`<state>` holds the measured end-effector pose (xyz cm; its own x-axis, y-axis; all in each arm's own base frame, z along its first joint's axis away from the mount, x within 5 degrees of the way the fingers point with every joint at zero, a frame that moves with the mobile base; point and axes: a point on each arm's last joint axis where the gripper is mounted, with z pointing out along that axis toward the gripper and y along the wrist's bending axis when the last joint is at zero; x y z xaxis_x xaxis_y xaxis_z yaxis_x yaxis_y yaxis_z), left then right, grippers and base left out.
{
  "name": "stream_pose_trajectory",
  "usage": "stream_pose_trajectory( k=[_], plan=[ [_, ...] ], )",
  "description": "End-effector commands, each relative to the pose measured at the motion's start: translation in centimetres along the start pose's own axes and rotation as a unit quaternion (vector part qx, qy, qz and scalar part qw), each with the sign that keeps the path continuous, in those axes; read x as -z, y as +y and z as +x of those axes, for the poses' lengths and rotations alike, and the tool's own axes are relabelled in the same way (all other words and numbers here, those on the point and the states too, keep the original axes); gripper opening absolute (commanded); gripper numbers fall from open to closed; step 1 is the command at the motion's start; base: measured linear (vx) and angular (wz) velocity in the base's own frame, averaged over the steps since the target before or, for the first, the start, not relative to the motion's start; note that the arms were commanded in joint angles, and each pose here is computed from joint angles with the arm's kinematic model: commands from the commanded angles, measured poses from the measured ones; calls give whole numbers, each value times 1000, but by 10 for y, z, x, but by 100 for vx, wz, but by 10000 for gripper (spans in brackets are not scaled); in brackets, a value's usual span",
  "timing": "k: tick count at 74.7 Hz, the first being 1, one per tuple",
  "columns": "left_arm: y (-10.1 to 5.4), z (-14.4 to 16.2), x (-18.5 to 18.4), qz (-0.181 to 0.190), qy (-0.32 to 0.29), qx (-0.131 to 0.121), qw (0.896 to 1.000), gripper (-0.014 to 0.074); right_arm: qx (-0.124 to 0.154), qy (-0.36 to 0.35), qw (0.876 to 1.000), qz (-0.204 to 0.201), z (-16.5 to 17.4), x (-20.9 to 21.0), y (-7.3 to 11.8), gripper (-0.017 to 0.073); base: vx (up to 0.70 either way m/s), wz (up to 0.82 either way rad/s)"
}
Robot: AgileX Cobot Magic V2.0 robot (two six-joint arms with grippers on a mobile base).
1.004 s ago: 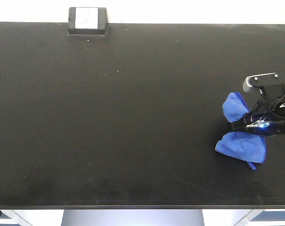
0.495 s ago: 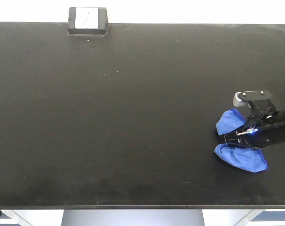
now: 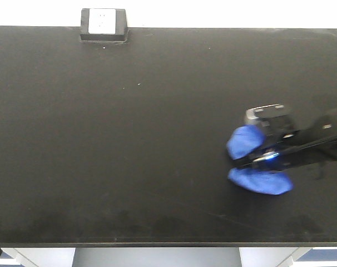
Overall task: Wipe right workspace with blue cloth
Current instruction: 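Lower the held cloth onto the counter surface with the right gripper, then slide the cloth back and forth across the counter with the right gripper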
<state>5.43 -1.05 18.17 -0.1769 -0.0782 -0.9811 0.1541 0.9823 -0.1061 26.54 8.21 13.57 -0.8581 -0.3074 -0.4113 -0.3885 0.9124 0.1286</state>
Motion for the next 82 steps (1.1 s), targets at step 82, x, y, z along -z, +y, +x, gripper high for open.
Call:
stream_pose_trajectory(
  k=[82],
  plan=[
    [-1, -15, 3, 5, -53, 4, 999, -6, 49, -29, 998, -14, -8, 0, 27, -1, 0, 0]
  ],
)
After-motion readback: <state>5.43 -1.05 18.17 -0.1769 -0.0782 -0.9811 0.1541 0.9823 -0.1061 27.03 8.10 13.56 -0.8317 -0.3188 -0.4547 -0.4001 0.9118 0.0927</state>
